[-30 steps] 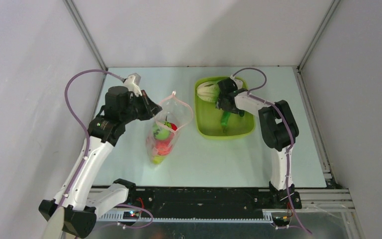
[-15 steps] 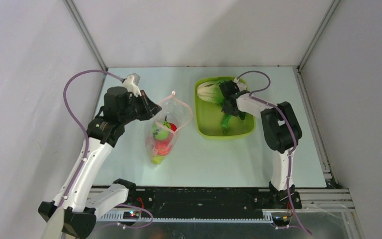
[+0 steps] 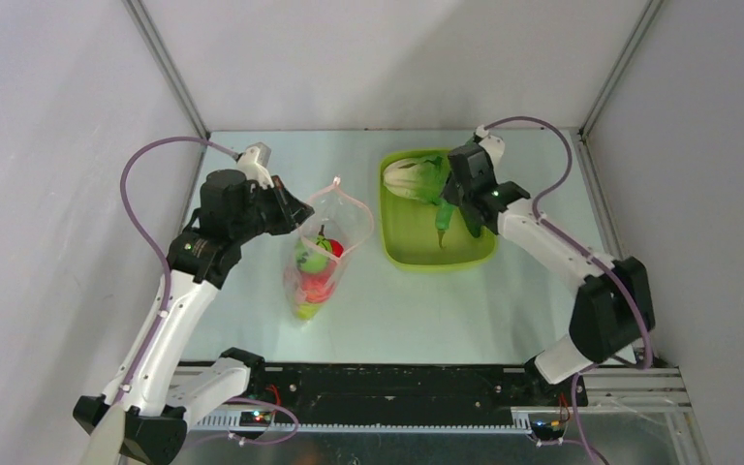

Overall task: Place the food in the zip-top bag and seal the zipper
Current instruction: Pick up the fake vegetable from the bin, then place the fake vegetable in the zipper food storage bag.

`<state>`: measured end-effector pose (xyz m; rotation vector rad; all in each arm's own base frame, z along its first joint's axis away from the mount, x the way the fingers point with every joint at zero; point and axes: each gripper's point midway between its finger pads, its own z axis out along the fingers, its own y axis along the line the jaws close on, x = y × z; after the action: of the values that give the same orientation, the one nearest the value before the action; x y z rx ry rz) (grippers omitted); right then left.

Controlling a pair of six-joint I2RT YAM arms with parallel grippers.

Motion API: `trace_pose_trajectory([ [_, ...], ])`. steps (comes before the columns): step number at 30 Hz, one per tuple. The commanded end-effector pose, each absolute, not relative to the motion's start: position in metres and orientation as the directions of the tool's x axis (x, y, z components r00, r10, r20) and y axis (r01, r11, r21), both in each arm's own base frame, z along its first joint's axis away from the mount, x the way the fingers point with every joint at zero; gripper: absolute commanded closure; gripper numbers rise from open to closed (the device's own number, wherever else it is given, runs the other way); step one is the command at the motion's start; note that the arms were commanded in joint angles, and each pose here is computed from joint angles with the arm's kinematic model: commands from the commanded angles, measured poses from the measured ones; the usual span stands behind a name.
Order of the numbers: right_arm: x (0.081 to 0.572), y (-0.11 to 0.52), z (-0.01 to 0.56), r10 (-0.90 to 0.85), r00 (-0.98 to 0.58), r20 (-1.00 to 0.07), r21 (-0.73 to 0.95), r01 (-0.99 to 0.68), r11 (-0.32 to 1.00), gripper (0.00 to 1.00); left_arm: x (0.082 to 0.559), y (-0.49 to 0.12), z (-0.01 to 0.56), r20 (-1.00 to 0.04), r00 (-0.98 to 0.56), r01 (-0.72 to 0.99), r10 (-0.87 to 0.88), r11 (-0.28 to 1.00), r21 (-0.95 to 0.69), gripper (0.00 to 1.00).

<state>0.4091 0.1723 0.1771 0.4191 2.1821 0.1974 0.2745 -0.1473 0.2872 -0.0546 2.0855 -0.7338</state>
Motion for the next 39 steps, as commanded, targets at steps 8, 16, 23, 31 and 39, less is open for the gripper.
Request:
trace_pose_trajectory([
  [8,0.364,0.233,0.322,0.330,-0.195,-0.924,0.374,-0.278,0.885,0.87,0.272,-0.150,0.296,-0.753,-0.579,0.252,-0.312,0.811,-0.529,1.00],
  [16,0.332,0.289,0.407,0.377,0.061,-0.924,0.291,-0.527,0.798,0.87,0.272,-0.150,0.294,-0.750,-0.585,0.249,-0.310,0.811,-0.529,1.00],
  [23,0.300,0.337,0.465,0.454,0.240,-0.858,0.197,-0.663,0.722,0.86,0.273,-0.148,0.294,-0.755,-0.578,0.243,-0.311,0.817,-0.523,1.00],
  [31,0.306,0.357,0.497,0.542,0.308,-0.782,0.225,-0.671,0.706,0.85,0.273,-0.148,0.293,-0.752,-0.582,0.242,-0.310,0.816,-0.524,1.00],
  [39,0.309,0.392,0.468,0.539,0.214,-0.815,0.261,-0.695,0.670,0.85,0.272,-0.146,0.294,-0.755,-0.577,0.237,-0.310,0.822,-0.518,1.00],
])
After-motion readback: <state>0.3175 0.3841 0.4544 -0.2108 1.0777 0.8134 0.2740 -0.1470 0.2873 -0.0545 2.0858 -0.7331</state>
